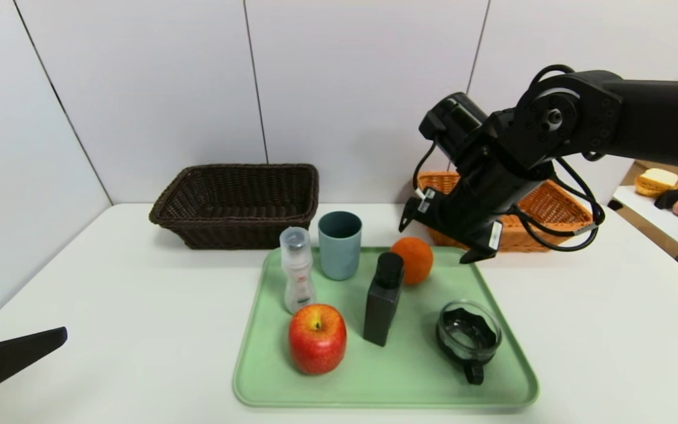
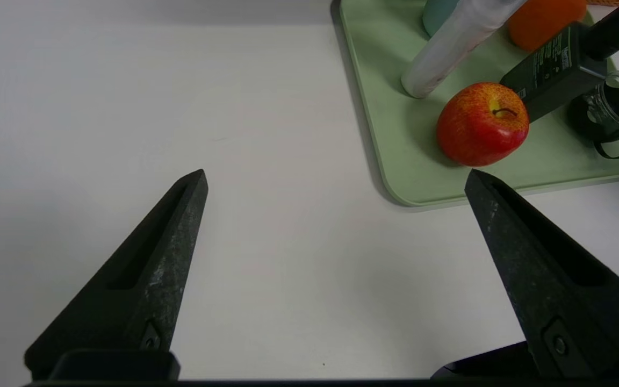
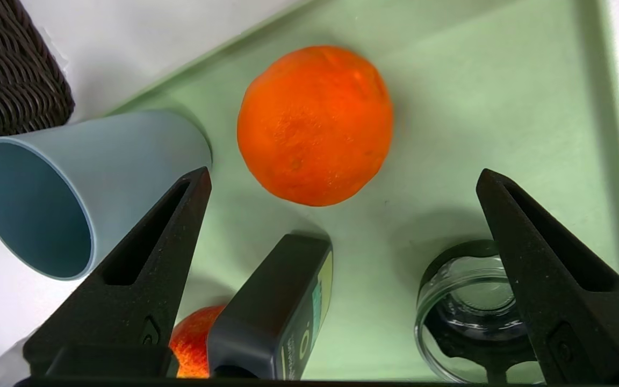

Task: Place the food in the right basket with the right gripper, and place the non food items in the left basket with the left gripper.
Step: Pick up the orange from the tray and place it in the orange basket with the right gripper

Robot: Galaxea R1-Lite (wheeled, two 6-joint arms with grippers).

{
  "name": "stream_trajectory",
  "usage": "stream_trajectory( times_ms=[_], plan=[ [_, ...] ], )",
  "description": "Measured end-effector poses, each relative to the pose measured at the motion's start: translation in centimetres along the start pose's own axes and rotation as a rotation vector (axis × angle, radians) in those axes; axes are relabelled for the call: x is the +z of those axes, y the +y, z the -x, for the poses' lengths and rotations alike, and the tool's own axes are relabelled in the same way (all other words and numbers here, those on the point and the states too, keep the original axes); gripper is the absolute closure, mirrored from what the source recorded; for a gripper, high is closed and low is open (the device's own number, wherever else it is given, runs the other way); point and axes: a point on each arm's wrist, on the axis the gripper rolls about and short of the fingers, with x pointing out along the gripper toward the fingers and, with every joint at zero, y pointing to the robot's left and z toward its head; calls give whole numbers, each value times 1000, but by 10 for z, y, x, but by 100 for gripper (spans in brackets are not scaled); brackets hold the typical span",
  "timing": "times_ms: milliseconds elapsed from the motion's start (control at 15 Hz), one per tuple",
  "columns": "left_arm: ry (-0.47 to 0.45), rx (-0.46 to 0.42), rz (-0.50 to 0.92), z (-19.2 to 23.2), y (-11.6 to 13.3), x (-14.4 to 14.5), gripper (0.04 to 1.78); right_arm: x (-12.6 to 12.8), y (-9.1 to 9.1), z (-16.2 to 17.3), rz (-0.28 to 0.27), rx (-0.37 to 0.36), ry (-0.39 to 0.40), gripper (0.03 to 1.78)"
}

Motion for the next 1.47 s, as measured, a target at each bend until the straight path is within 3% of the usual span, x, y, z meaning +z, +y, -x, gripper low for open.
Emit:
stream_trajectory(
  times_ms=[467,1467],
  plan=[
    [-5,-2,-3,3,0,-5,13,1,6,-19,-28,24,16,10],
    [11,2,0,1,2,-10,13,-3,9,-65,-24,-30,54,10]
  ],
)
